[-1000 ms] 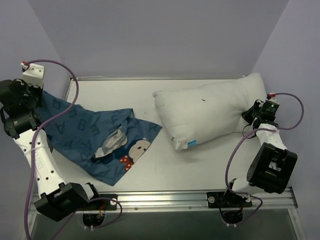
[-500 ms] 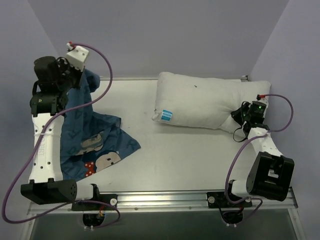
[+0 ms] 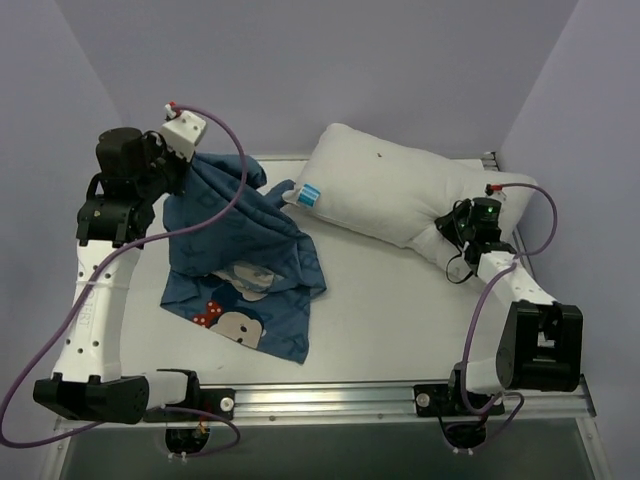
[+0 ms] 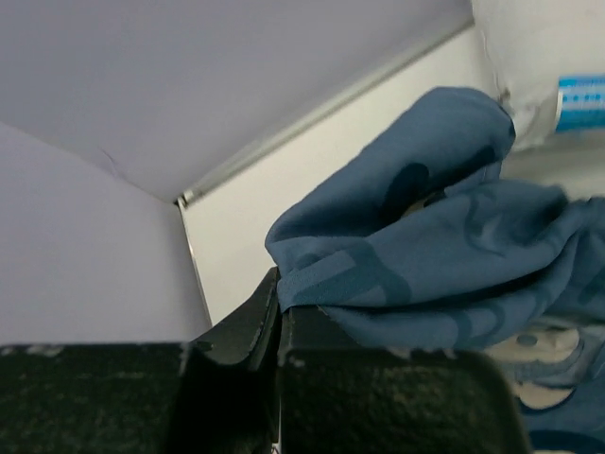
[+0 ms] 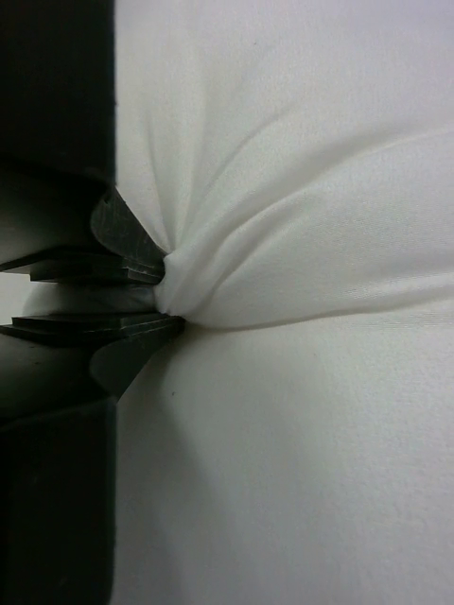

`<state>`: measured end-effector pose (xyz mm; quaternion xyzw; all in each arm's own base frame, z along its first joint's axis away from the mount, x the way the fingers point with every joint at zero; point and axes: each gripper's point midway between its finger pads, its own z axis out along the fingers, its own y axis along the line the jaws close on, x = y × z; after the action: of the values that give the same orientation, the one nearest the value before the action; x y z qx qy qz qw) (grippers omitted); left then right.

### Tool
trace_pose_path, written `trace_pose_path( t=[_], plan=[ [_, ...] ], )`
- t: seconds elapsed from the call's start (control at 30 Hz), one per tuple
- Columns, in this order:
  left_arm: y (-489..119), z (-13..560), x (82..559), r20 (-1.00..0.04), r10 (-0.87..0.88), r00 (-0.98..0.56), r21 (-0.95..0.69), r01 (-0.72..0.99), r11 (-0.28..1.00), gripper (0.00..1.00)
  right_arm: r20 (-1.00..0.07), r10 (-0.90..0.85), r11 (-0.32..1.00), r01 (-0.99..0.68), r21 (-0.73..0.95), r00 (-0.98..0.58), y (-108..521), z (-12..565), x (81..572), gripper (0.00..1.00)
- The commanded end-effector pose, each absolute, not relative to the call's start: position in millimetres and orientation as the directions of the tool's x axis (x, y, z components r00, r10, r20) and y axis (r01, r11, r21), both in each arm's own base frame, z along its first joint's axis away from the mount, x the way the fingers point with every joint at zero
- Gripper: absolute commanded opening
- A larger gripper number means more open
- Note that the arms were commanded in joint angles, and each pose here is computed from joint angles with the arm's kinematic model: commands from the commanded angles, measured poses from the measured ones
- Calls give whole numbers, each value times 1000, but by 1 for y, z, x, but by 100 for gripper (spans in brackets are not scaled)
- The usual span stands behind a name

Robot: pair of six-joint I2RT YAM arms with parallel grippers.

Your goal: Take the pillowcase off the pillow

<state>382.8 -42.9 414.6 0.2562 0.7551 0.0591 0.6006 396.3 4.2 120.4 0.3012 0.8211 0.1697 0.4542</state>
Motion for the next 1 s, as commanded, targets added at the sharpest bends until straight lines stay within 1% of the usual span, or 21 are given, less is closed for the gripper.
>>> trace_pose_path(
  t=[0.0,0.03,0.07,0.1,0.13,0.17,0.2,0.23,0.27,0.3,0.33,0.4,0.43,0.47,0.57,0.67,0.7,0.77,0.8,0.87,0.97],
  plan=[
    [-27,358,383,-829,496,-259,414,311,855,2,-628,649,760,327,561,-430,24,121,408,0],
    [-27,343,381,-817,502,-284,409,329,851,2,-643,626,779,315,542,-441,25,126,415,0],
    [-29,311,377,-792,514,-330,389,375,841,2,-635,614,788,324,524,-469,28,115,418,0],
    [-29,295,374,-773,526,-356,385,396,834,2,-630,606,794,322,515,-486,29,110,421,0],
    [-30,280,371,-755,537,-377,377,420,826,8,-625,599,798,307,519,-501,33,112,424,0],
    [-32,266,368,-735,549,-398,366,449,815,22,-621,583,809,304,503,-525,33,105,424,0],
    [-36,241,356,-700,564,-439,323,509,798,42,-620,575,814,295,501,-534,34,105,425,1],
    [-38,233,351,-681,582,-445,313,541,781,64,-612,568,817,284,502,-551,37,105,423,30],
    [-40,227,346,-666,588,-459,295,561,773,94,-625,551,827,263,496,-553,38,111,423,46],
    [-40,222,338,-649,589,-482,272,577,770,94,-632,540,834,253,490,-556,39,115,422,60],
    [-40,223,335,-644,588,-489,265,578,772,94,-631,526,843,254,474,-570,39,116,417,99],
    [-37,230,328,-644,579,-500,264,565,782,94,-682,466,880,219,421,-564,37,136,417,100],
    [-33,234,326,-643,573,-508,275,545,792,94,-676,439,894,216,391,-592,41,136,410,100],
    [-30,240,323,-647,568,-508,287,528,799,94,-705,418,907,216,361,-573,37,147,409,100],
    [-13,238,309,-618,534,-577,290,463,837,94,-725,367,930,209,303,-583,32,167,395,100],
    [17,216,286,-550,440,-711,232,375,897,94,-742,342,940,203,275,-577,27,184,378,100],
    [36,206,273,-514,377,-771,200,320,926,94,-751,337,941,221,256,-568,22,188,374,100],
    [51,187,254,-473,311,-824,156,269,950,94,-750,332,942,251,225,-572,14,192,357,100],
    [69,182,246,-467,250,-848,153,201,968,94,-758,332,938,281,203,-562,7,193,353,100],
    [82,169,232,-456,217,-863,164,158,974,94,-753,343,934,292,208,-562,6,190,339,100],
    [101,164,220,-453,183,-872,231,84,969,94,-745,369,927,283,248,-555,12,183,325,100]
  ],
)
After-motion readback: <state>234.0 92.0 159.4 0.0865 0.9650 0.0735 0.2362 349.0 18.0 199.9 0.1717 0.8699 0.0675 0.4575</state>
